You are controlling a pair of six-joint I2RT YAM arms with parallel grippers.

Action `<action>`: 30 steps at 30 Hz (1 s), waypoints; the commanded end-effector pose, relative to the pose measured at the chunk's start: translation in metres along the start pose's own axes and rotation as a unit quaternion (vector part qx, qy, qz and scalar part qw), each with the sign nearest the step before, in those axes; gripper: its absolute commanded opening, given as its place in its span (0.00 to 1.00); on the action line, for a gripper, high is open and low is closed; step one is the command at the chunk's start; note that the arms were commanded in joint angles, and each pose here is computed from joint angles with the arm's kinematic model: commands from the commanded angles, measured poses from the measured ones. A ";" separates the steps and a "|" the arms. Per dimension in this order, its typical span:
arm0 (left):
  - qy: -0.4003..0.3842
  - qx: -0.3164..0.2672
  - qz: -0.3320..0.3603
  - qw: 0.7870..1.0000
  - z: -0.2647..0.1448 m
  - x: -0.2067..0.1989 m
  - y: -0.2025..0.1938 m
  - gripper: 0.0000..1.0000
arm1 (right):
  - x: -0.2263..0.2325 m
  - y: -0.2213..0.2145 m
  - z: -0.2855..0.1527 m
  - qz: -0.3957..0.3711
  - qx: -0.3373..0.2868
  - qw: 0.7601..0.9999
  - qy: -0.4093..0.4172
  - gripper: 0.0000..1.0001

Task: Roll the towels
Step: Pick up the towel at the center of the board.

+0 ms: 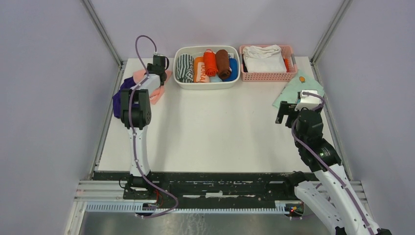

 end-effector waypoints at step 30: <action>-0.525 -0.164 -0.118 0.827 -0.435 -0.013 0.126 0.03 | 0.028 0.044 -0.012 0.032 -0.066 0.991 0.110 1.00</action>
Point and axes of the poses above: each gripper's point midway between its finger pads, its own z axis out along the fingers, its own x axis along the line the jaws close on, y = z × x, the point moved 2 cm from there along -z, back along the fingers, and after that the axes turned 15 degrees about -z, right-handed, at the moved point
